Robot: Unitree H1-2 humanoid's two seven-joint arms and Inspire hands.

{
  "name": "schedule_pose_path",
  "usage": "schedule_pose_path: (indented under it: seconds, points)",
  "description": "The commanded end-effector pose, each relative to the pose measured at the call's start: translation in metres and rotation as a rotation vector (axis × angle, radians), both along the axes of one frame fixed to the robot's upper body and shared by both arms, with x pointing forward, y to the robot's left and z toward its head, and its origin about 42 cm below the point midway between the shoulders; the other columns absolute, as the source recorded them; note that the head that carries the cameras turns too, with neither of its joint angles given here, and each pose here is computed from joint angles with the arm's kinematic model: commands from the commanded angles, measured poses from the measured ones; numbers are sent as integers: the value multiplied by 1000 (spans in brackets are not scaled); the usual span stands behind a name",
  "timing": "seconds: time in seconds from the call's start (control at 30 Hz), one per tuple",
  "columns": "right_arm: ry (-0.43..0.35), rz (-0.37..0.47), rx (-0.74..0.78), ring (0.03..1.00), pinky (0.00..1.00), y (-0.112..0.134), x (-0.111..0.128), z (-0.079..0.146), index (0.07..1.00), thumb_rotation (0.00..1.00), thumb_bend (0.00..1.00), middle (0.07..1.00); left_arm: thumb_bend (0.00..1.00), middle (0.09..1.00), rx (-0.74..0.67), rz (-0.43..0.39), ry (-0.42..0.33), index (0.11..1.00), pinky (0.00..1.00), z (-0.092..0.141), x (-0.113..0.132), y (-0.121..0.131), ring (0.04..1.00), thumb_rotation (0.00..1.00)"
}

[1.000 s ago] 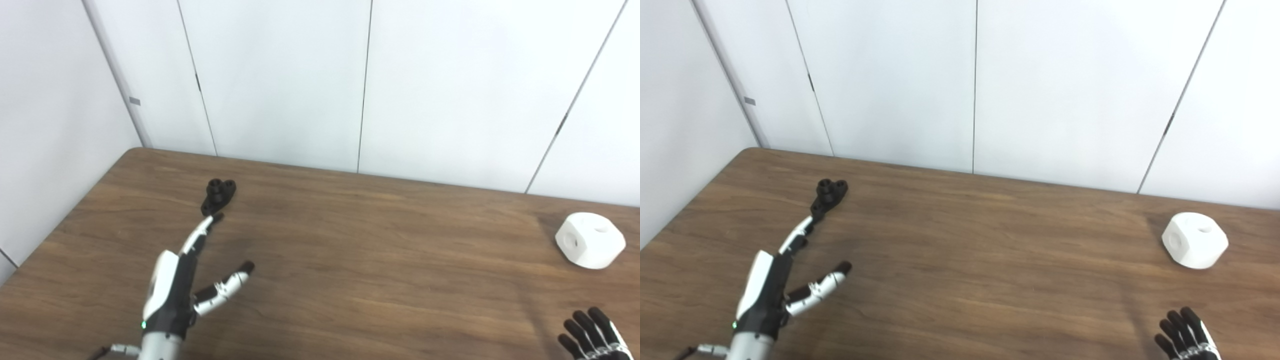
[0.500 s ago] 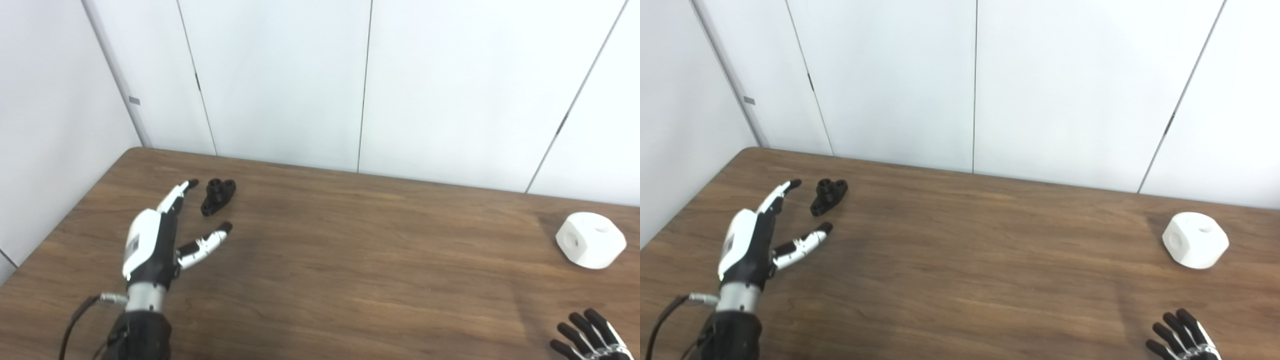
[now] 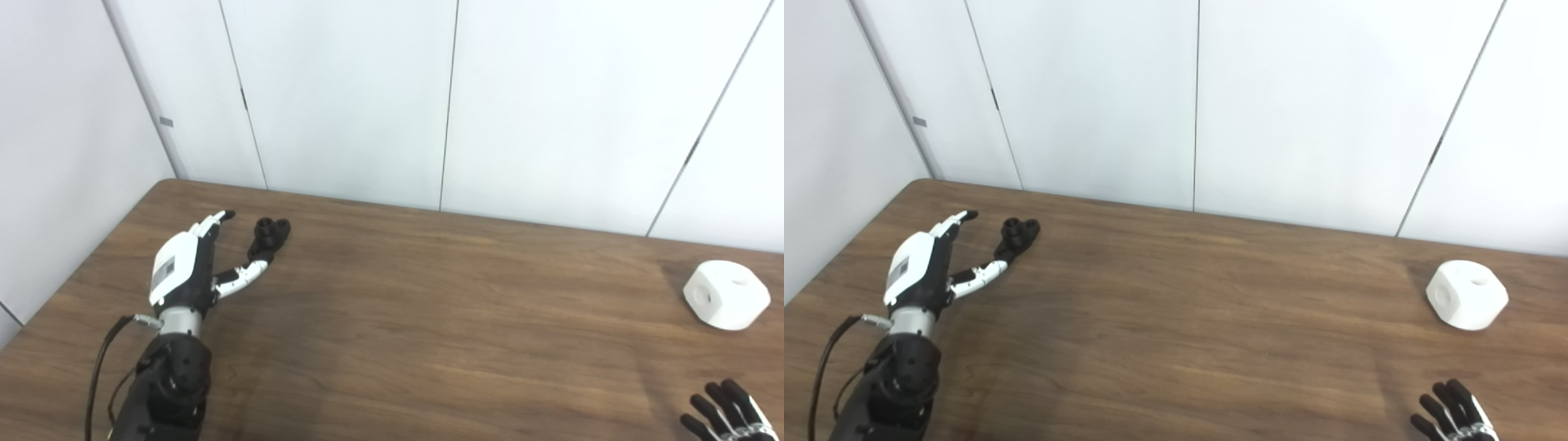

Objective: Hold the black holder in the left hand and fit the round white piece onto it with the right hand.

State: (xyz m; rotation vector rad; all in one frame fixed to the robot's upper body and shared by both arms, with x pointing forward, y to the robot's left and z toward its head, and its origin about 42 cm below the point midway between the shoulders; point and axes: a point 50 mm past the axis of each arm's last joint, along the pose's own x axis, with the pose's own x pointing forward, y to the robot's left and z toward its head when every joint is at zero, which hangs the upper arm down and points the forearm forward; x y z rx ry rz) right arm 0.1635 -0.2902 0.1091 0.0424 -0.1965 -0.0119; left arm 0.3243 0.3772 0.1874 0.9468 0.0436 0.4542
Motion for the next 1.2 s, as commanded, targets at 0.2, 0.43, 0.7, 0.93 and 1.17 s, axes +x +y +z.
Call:
schedule_pose_path:
  seconds: [0.2, 0.43, 0.7, 0.93, 1.17]
  points:
    - [93, -11, 26, 918, 888, 7, -8, -25, 937, 881, 830, 935, 779, 928, 207, 47, 16, 851, 948, 18, 37, 8, 967, 469]
    - [82, 22, 46, 972, 988, 6, -8, -28, 971, 908, 788, 954, 794, 930, 262, 81, 116, 809, 952, 18, 54, 4, 972, 525]
    - [97, 7, 26, 976, 1000, 7, -9, -31, 984, 898, 791, 966, 791, 920, 247, 122, 135, 788, 950, 16, 69, 8, 966, 488]
    - [101, 7, 19, 995, 1000, 7, -9, -31, 989, 901, 773, 973, 782, 917, 258, 136, 147, 804, 951, 13, 77, 11, 966, 489]
    - [98, 5, 14, 990, 1000, 8, -9, -32, 1000, 918, 768, 983, 783, 917, 255, 145, 159, 785, 963, 11, 81, 13, 970, 468]
